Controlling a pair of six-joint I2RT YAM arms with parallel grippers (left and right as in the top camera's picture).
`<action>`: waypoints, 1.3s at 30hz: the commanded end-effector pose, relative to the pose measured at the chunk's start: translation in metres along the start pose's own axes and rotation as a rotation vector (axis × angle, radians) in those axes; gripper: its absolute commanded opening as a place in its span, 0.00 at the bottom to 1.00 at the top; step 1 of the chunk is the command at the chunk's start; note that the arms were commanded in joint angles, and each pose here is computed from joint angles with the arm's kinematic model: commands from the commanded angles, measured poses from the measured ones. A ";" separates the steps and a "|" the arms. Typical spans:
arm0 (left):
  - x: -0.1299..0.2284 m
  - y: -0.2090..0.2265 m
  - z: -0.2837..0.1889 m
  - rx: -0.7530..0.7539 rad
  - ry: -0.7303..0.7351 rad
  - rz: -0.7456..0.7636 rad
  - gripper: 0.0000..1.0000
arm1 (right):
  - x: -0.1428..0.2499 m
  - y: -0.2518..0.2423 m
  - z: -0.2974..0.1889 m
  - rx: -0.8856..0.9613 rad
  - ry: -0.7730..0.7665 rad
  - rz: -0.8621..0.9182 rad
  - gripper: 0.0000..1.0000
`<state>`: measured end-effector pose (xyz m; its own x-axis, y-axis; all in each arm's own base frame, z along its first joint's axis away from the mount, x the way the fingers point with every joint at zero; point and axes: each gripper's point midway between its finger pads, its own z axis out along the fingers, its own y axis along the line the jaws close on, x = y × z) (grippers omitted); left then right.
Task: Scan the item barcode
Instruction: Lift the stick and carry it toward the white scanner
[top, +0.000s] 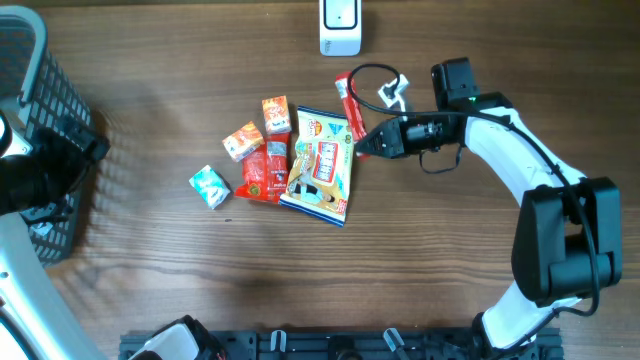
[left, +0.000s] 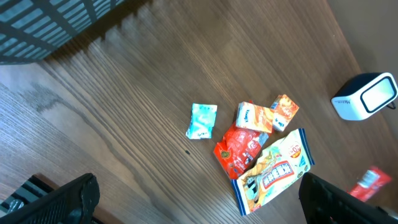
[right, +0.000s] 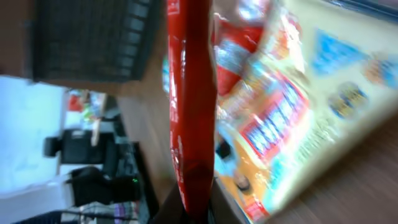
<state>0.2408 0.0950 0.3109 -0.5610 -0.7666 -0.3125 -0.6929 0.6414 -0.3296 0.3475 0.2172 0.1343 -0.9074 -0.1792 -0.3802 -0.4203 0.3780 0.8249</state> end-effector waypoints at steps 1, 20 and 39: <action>-0.001 0.002 0.000 -0.004 -0.004 0.001 1.00 | -0.021 0.063 -0.013 -0.327 -0.052 -0.098 0.04; -0.001 0.002 0.000 -0.004 -0.004 0.001 1.00 | -0.048 0.082 -0.021 -0.412 -0.037 0.045 0.04; -0.001 0.002 0.000 -0.004 -0.004 0.001 1.00 | -0.064 0.058 -0.014 -0.259 -0.123 0.071 0.04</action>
<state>0.2408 0.0950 0.3109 -0.5610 -0.7666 -0.3125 -0.6929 0.6414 -0.3296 0.3733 0.2373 0.2082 -0.9446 -0.0697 -0.3208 -0.3266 0.0999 0.9399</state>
